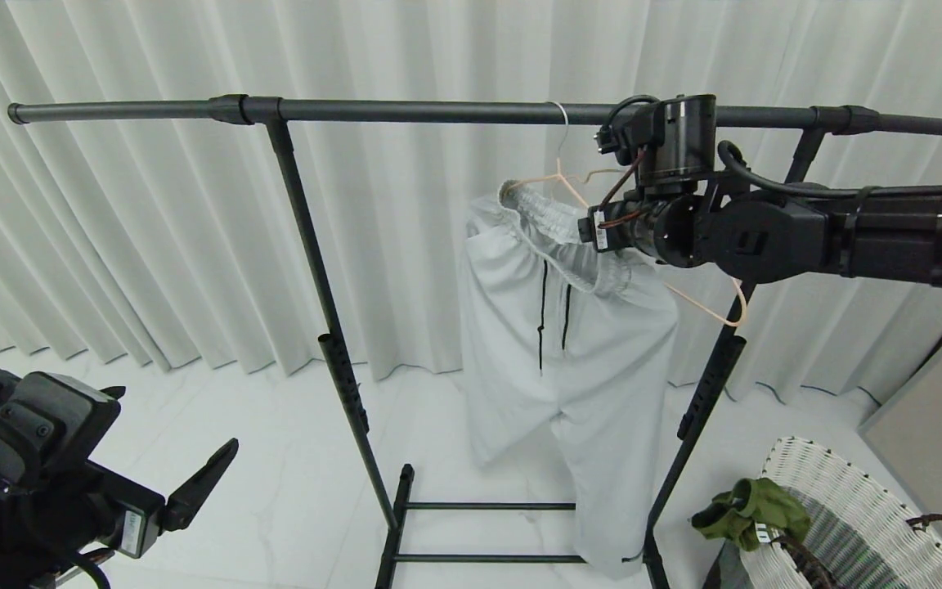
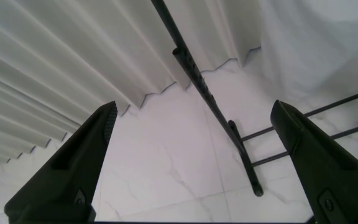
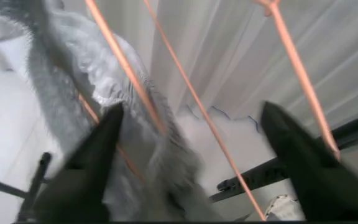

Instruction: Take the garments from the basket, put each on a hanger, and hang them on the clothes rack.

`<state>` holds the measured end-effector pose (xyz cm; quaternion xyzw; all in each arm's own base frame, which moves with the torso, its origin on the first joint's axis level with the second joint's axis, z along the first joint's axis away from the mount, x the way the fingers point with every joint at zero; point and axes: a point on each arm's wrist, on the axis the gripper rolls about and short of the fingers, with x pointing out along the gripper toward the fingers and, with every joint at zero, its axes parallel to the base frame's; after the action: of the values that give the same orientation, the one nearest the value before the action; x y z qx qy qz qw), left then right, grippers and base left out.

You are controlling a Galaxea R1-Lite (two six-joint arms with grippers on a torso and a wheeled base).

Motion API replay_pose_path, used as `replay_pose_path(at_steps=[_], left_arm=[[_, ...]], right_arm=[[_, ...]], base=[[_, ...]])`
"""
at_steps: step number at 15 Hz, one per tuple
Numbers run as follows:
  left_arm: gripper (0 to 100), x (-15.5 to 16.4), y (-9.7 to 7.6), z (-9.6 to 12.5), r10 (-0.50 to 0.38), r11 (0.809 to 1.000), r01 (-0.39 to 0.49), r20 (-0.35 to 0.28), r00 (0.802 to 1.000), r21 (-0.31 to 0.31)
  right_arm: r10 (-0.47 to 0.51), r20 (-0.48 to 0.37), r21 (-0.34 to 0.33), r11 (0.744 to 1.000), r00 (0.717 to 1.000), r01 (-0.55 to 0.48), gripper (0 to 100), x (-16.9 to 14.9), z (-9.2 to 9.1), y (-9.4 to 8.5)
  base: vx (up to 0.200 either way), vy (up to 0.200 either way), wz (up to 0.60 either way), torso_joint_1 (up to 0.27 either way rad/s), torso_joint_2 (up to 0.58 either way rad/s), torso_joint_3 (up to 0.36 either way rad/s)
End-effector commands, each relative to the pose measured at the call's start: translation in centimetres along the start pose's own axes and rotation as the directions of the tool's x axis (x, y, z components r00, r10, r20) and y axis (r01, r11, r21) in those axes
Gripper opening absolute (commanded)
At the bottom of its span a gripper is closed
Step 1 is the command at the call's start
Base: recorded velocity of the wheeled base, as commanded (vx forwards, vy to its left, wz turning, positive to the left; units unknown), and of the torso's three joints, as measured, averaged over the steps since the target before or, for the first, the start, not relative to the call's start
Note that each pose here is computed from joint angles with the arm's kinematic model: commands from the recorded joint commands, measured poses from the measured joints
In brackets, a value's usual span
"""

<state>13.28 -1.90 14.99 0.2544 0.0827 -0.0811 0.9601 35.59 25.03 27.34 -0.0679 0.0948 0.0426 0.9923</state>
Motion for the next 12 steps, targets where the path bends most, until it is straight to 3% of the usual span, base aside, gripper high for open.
replay_pose_path(at_steps=[1,3,7,10,12], left_arm=[[100,0.1,0.0,0.0,0.000,1.000,0.000,-0.003,1.000,0.000],[100,0.0,0.0,-0.1,0.001,1.000,-0.001,-0.005,1.000,0.000],[100,0.2,0.4,-0.3,0.029,1.000,-0.030,-0.028,0.999,-0.010],[100,0.2,0.7,-0.5,0.052,0.998,-0.054,-0.039,0.998,-0.040],[100,0.2,1.0,-0.6,0.072,0.996,-0.074,-0.051,0.996,-0.044]], right_arm=[[0.030,0.030,0.037,0.999,0.999,-0.031,100,-3.6,2.1,-0.7],[0.053,0.031,0.044,0.998,0.998,-0.054,100,-6.1,2.7,-1.4],[0.073,0.021,0.037,0.997,0.997,-0.073,100,-11.9,2.5,-4.9],[0.017,-0.062,-0.019,1.000,0.998,-0.018,100,-14.9,0.2,-9.0],[-0.075,-0.138,-0.089,0.994,0.988,0.063,100,-17.5,-1.8,-13.0]], base=[[0.000,0.000,0.00,0.000,0.00,0.000],[0.000,0.000,0.00,0.000,0.00,0.000],[0.000,0.000,0.00,0.000,0.00,0.000],[0.000,0.000,0.00,0.000,0.00,0.000],[0.000,0.000,0.00,0.000,0.00,0.000]])
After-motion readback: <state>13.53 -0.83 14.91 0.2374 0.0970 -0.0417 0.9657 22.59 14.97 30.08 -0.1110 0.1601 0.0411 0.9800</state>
